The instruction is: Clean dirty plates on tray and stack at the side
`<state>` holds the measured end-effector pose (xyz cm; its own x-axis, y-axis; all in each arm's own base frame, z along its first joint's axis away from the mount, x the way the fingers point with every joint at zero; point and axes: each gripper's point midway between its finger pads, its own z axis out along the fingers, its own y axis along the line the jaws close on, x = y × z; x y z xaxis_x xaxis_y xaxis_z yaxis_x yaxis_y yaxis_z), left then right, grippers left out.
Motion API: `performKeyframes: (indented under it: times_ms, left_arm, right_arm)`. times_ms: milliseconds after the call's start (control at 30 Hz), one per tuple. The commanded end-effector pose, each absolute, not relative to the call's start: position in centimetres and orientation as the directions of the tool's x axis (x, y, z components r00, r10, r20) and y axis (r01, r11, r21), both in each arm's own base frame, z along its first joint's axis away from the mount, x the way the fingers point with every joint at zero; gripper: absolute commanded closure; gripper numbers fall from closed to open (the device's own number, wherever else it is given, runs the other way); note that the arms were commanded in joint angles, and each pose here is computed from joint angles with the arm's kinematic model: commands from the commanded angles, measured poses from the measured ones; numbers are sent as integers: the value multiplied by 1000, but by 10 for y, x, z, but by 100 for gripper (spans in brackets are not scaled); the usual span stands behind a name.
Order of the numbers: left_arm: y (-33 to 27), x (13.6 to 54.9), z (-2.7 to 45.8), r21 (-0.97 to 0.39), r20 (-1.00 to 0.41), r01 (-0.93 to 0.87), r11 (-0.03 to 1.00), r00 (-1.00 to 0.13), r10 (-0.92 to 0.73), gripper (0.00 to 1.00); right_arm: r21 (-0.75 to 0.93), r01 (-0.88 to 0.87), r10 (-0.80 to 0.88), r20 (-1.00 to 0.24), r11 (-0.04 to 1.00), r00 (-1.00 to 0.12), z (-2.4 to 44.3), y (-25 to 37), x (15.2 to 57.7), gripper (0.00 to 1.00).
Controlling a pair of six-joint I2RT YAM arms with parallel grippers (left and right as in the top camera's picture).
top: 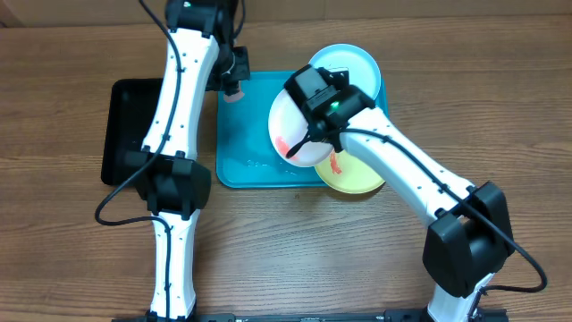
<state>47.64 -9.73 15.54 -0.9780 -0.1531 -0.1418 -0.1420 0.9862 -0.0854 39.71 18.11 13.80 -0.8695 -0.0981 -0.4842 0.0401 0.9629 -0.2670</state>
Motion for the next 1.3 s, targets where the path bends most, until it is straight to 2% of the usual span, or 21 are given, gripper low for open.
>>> performKeyframes:
  times_ms: [0,233,467,567,800,933,1133,1267]
  left_arm:
    - [-86,478,166,-188,-126,-181,965,-970,-206,96]
    - [-82,481,178,-370,-89,-175,912,-971,-223,96]
    - [-86,481,178,-363,-101,-140,921,-977,-188,96]
    - [-86,481,178,-364,-105,-138,921,-977,-188,96]
    - [-82,483,178,-354,-112,-143,924,-975,-193,96]
    - [-79,483,177,-335,-116,-147,931,-974,-195,96]
    - [-82,483,176,-336,-115,-145,931,-974,-194,96]
    - [-83,482,175,-319,-118,-140,937,-975,-186,96]
  right_arm:
    - [-399,147,-159,-638,905,-754,190,167,404,96]
    - [-515,300,-277,-768,803,-577,240,175,402,96]
    - [-458,491,-326,-885,742,-333,295,201,385,96]
    - [-446,504,-334,-893,740,-300,302,208,379,96]
    - [-449,494,-337,-892,745,-302,301,211,378,96]
    - [-450,421,-317,-882,788,-349,286,218,382,96]
    - [-433,166,-279,-784,886,-554,231,232,385,96]
    - [-295,24,-189,-669,955,-719,192,230,384,96]
